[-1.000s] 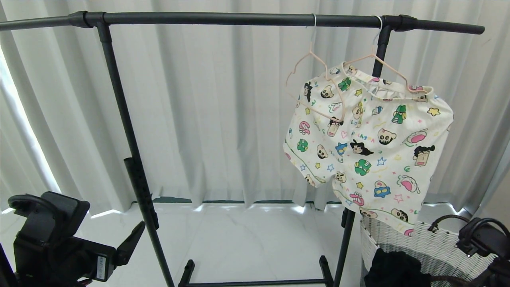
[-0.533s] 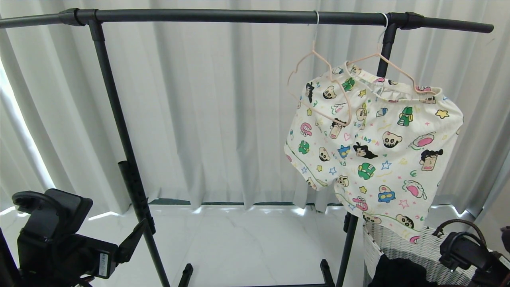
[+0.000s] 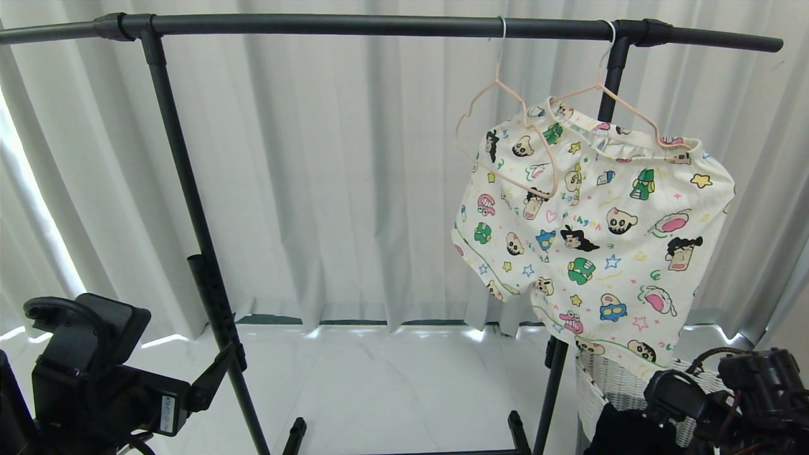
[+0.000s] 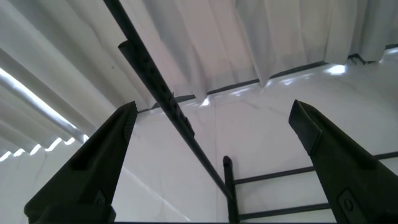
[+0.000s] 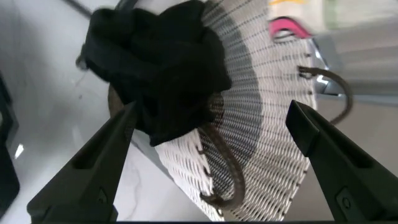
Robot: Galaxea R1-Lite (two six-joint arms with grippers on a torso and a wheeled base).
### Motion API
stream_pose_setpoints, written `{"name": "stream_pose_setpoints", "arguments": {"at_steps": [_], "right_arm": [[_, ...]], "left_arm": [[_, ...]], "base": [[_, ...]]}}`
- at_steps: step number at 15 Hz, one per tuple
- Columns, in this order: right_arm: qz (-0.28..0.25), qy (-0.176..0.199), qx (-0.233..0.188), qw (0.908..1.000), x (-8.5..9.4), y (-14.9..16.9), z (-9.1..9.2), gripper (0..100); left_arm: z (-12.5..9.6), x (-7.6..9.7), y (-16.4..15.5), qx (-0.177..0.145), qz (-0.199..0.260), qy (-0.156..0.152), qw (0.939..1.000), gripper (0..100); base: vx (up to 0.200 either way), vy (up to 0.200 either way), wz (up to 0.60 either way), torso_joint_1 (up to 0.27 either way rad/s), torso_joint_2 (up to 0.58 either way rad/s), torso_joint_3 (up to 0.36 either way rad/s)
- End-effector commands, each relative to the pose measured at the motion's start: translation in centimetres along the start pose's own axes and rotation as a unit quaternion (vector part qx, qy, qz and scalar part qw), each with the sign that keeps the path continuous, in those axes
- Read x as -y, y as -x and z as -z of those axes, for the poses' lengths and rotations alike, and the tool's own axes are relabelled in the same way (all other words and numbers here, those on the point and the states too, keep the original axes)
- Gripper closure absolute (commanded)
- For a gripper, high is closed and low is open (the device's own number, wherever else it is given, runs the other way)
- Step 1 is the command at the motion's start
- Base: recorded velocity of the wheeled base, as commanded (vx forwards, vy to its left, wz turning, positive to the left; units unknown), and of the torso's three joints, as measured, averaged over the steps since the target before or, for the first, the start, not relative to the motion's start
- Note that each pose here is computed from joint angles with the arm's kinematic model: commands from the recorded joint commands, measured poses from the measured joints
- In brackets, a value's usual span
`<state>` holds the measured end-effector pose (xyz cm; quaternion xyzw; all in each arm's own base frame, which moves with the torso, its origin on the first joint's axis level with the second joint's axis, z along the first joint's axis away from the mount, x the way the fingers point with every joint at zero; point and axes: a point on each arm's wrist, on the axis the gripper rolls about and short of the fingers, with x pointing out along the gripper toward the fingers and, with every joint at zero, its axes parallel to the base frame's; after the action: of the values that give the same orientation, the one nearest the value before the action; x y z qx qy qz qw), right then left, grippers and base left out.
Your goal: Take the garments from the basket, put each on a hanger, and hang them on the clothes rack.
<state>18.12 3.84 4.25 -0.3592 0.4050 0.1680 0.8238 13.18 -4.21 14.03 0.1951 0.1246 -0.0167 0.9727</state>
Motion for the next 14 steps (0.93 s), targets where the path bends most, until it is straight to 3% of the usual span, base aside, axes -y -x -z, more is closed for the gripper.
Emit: {"name": "stream_pose_setpoints", "arguments": {"at_steps": [1,6,12,13,14], "right_arm": [[-0.02,0.007,-0.027,0.9994,-0.5,-2.0,0.2,0],[0.019,0.0,-0.011,0.9998,-0.3,-4.8,-0.4,0],[0.064,-0.004,0.008,0.9979,0.8,-5.3,-0.9,0],[0.068,-0.006,0.013,0.9976,0.9,-5.2,-1.0,100],[0.071,-0.006,0.017,0.9973,0.9,-5.2,-1.1,100]], "left_arm": [[-0.1,0.0,-0.1,0.0,0.0,0.0,1.0,0],[0.0,0.1,-0.3,-0.007,0.002,-0.003,1.0,0],[-0.1,0.1,-0.3,-0.003,0.001,-0.002,1.0,0],[-0.1,0.1,-0.3,-0.003,0.001,-0.002,1.0,0],[-0.1,0.1,-0.3,-0.003,0.0,-0.002,1.0,0]], "base": [[0.0,0.0,0.0,0.0,0.0,0.0],[0.0,0.0,0.0,0.0,0.0,0.0],[0.0,0.0,0.0,0.0,0.0,0.0],[0.0,0.0,0.0,0.0,0.0,0.0],[0.0,0.0,0.0,0.0,0.0,0.0]]}}
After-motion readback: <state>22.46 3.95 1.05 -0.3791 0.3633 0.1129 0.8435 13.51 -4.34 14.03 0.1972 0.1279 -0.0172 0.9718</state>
